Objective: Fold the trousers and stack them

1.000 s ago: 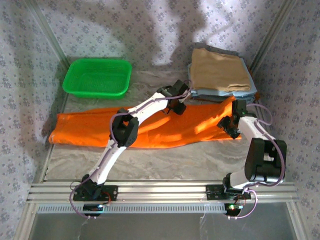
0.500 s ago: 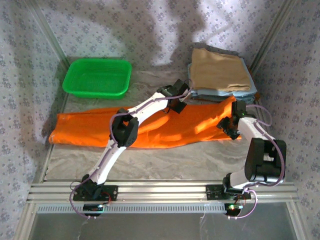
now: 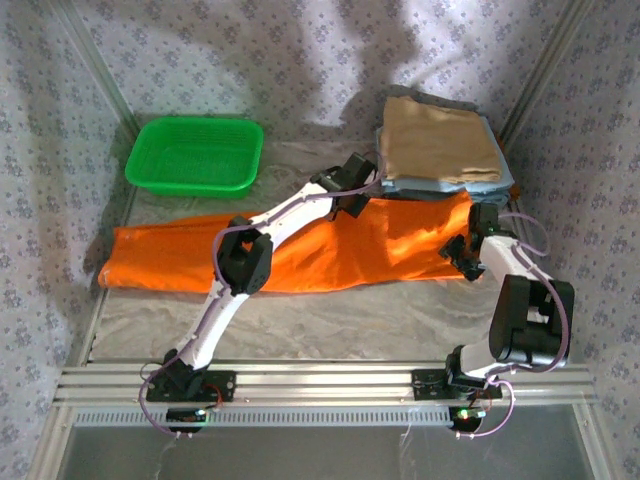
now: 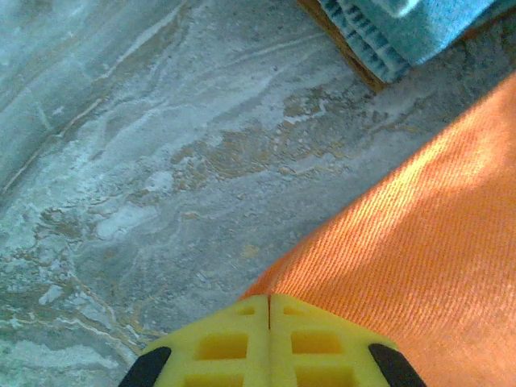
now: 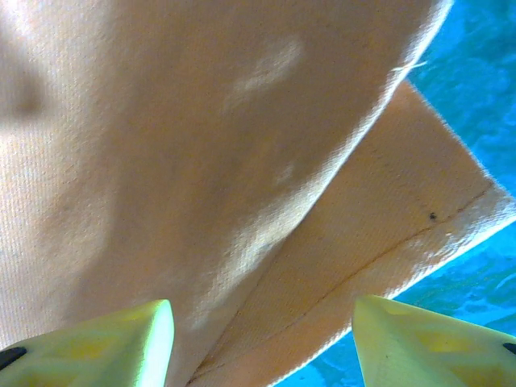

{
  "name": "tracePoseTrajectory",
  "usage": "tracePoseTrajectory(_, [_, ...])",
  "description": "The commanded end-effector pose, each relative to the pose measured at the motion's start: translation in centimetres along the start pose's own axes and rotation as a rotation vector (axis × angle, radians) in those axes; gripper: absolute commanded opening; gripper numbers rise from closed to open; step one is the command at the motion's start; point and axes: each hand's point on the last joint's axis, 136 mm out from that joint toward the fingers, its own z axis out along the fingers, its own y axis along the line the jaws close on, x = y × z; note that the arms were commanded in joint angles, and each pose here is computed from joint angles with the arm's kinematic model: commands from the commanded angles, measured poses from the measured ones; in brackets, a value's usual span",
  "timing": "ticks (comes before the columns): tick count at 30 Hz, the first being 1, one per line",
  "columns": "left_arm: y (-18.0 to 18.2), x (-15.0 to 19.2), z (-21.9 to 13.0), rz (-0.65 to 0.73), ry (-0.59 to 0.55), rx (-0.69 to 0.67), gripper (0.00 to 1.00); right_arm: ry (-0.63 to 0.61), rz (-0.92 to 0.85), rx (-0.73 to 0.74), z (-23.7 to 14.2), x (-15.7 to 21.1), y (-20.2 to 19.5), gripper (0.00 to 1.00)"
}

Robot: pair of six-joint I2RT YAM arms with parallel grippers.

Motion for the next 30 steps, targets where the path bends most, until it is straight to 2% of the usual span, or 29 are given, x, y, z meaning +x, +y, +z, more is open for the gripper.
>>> tracePoseTrajectory(1, [2.4, -4.7, -3.0, -0.041, -0.142, -0.053, 0.00, -0.002, 0.050, 0.026, -0.1, -0.1, -1.2, 0.63])
tracePoseTrajectory(5, [2.6, -4.4, -1.9, -0.061, -0.126, -0.063, 0.01, 0.004, 0.099, 0.024, 0.0, -0.3, -1.6, 0.63])
tracePoseTrajectory(7, [2.8, -3.6, -1.3, -0.081, -0.072, -0.045, 0.47, 0.018, 0.115, 0.022, 0.1, -0.4, -1.7, 0.63])
tracePoseTrajectory(9, [3.4, -2.8, -1.7, -0.108, -0.028, -0.038, 0.68, 0.035, 0.129, 0.009, 0.2, -0.5, -1.7, 0.63])
tracePoseTrajectory(12, [4.1, -3.0, -5.1, -0.134, -0.065, -0.032, 0.89, 0.037, 0.154, -0.005, 0.5, -0.8, -1.5, 0.63])
tracePoseTrajectory(15, [5.5, -1.9, -9.8, -0.185, -0.095, -0.045, 0.92, 0.047, 0.174, -0.035, 1.0, -1.5, -0.8, 0.62])
tracePoseTrajectory(17, [7.0, 1.2, -11.6, -0.230, -0.070, -0.086, 0.92, 0.048, 0.183, -0.048, 1.3, -2.1, -0.3, 0.59])
tracePoseTrajectory(19, [9.8, 5.7, -12.6, -0.321, -0.013, -0.153, 0.91, 0.058, 0.184, -0.064, 1.6, -2.5, 0.3, 0.55])
tracePoseTrajectory(22, [14.5, 12.5, -12.2, -0.491, 0.082, -0.226, 0.87, 0.064, 0.178, -0.065, 2.0, -2.7, 0.6, 0.51])
tracePoseTrajectory(24, [17.3, 15.7, -11.2, -0.596, 0.129, -0.220, 0.82, 0.069, 0.174, -0.066, 2.2, -2.6, 0.6, 0.47])
tracePoseTrajectory(26, [18.7, 16.6, -10.0, -0.634, 0.144, -0.199, 0.79, 0.067, 0.171, -0.055, 2.4, -2.6, 0.4, 0.42])
tracePoseTrajectory(30, [20.4, 17.0, -6.9, -0.565, 0.234, -0.261, 0.77, 0.077, 0.173, -0.043, 2.7, -2.4, 0.0, 0.30])
